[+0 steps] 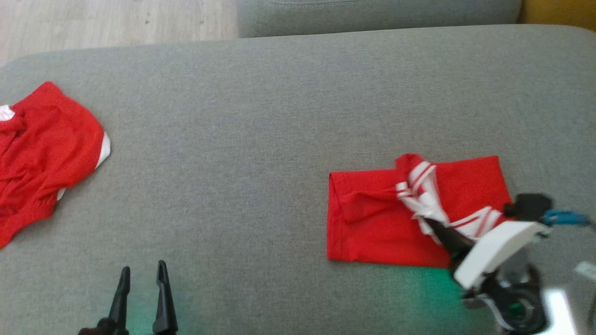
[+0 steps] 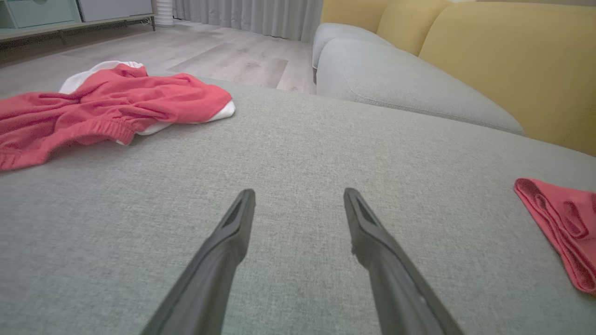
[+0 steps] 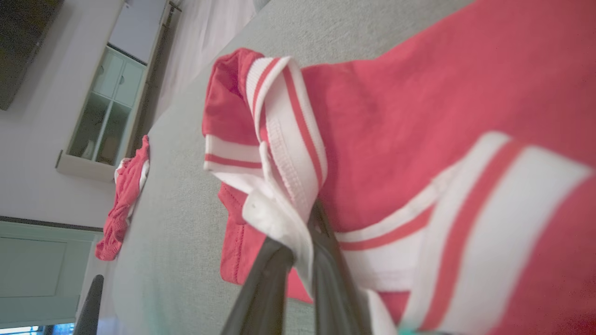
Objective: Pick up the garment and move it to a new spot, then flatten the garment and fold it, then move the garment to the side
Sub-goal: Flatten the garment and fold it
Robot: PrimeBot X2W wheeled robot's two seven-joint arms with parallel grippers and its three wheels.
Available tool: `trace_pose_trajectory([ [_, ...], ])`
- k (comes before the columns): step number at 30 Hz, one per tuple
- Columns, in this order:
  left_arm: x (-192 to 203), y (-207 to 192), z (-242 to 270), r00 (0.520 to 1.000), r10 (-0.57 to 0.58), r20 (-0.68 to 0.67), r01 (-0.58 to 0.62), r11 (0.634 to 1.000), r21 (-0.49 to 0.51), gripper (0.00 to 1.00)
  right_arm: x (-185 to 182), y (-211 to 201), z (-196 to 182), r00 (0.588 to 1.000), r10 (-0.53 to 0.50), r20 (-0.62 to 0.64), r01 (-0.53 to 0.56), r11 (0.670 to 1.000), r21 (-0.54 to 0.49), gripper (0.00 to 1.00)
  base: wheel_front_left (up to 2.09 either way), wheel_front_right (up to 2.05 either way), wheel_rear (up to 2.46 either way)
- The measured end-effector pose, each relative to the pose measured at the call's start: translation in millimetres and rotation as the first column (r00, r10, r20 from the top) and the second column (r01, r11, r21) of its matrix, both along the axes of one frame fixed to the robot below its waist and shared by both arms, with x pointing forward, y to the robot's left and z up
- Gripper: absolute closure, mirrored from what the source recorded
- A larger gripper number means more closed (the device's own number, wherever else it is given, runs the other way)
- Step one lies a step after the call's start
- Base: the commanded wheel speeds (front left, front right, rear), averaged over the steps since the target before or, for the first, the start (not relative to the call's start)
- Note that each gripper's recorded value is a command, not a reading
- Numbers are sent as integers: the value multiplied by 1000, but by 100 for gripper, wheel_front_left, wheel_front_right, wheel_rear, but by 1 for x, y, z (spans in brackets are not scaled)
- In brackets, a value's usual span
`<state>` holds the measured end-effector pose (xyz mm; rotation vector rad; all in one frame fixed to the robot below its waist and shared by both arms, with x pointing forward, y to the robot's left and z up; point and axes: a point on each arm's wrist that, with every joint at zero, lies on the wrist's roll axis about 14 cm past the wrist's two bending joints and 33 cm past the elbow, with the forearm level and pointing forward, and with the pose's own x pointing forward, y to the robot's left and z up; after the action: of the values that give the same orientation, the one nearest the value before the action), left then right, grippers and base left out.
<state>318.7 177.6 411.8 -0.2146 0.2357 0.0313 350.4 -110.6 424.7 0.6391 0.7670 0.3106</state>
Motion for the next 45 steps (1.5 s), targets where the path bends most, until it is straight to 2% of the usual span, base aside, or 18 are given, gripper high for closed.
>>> trace_pose_trajectory([
  [10,-5,-15,-13,998,-48,-44,47,999,-16,0,19,54,-6,998,24,59,-31,993,117,100,0,0,0],
  [17,-11,-18,-21,996,-53,-72,51,998,-24,0,17,82,-17,994,104,46,-108,988,108,100,0,0,0],
  [18,-11,-18,-21,996,-52,-74,50,998,-24,0,15,85,-18,993,108,41,-112,987,113,73,0,0,0],
  [19,-12,-18,-22,996,-51,-77,49,999,-23,0,14,88,-18,993,113,43,-118,986,118,0,0,0,0],
  [23,-12,-17,-22,996,-50,-76,49,999,-21,0,16,103,5,992,91,90,-109,967,229,0,0,0,0],
  [26,-12,-18,-18,997,-53,-62,52,998,-20,0,23,110,42,980,31,194,-94,942,322,0,0,0,0],
  [28,-11,-18,-17,997,-55,-56,54,998,-19,0,27,109,67,959,-2,285,-98,937,335,0,0,0,0],
  [30,-10,-19,-15,997,-60,-50,59,998,-18,0,31,96,85,915,-26,403,-84,964,253,0,0,0,0],
  [32,-8,-21,-12,997,-63,-41,62,998,-17,0,38,67,97,856,-57,514,-8,992,124,0,0,0,0],
  [34,-6,-23,-11,997,-70,-35,69,997,-17,0,38,37,103,815,-83,573,84,996,26,0,0,0,0],
  [37,-5,-24,-9,997,-71,-27,70,997,-25,0,32,-7,94,781,-86,618,223,964,-147,0,0,0,0],
  [40,-5,-24,-6,998,-66,-19,65,997,-32,0,22,-36,83,770,-89,632,309,918,-247,0,0,0,0],
  [42,-6,-23,-5,998,-64,-16,63,997,-32,0,14,-47,70,777,-76,625,336,890,-309,0,0,0,0],
  [44,-6,-23,-5,998,-61,-14,60,998,-34,0,7,-55,51,801,-69,595,340,870,-356,0,0,0,0],
  [45,-7,-22,-5,998,-56,-13,56,998,-39,0,3,-55,41,814,-65,578,334,866,-372,7,0,0,0],
])
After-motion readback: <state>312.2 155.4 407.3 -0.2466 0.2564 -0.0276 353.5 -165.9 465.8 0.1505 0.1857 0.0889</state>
